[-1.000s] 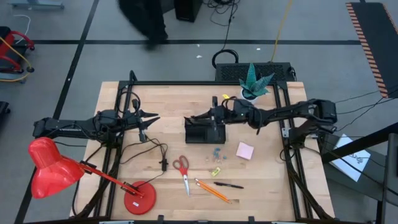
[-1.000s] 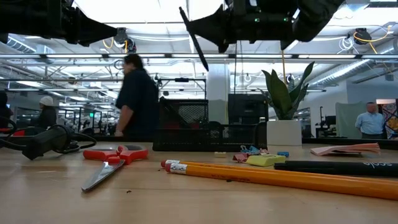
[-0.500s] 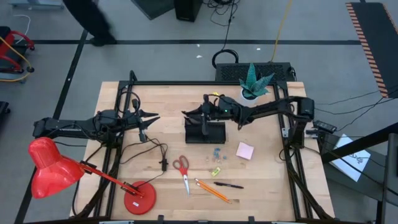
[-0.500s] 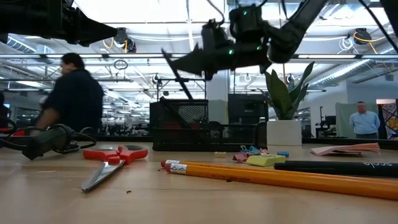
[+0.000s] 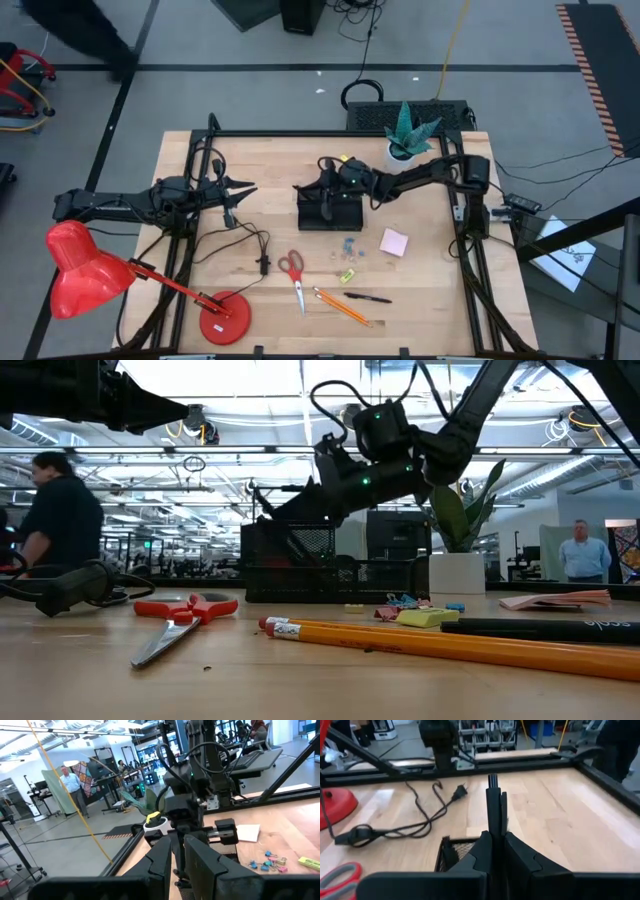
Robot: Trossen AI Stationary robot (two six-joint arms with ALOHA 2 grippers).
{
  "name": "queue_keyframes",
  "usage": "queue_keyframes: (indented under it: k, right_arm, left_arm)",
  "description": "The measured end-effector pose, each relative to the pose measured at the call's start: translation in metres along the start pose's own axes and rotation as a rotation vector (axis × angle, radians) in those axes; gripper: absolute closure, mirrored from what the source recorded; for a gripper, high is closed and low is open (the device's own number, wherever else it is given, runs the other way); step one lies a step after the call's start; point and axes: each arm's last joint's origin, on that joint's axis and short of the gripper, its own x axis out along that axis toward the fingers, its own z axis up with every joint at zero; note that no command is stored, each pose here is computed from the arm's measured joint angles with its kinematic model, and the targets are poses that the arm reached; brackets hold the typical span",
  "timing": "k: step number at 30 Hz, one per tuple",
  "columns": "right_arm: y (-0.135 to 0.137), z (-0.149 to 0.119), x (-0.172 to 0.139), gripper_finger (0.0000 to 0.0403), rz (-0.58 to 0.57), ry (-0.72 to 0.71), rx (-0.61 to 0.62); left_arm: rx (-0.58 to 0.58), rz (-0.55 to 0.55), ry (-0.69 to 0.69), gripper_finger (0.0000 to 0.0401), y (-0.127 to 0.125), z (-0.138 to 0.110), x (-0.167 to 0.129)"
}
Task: Pick and place office supplies into organizer
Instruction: Put the black pen into the black desk organizer
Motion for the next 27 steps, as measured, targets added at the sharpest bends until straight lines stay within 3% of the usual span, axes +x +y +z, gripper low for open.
queue_keyframes:
  k: [14, 27]
  right_arm:
    - [0.006, -0.003, 0.002, 0.0375, 0.006, 0.029, 0.001]
    - [0.011, -0.002, 0.001, 0.0308, -0.002, 0.033, 0.05]
  left_arm:
    - [0.004, 0.0, 0.001, 0.0339, 0.0, 0.0, 0.0]
    - [-0.001, -0.001, 0.001, 0.0339, 0.0, 0.0, 0.0]
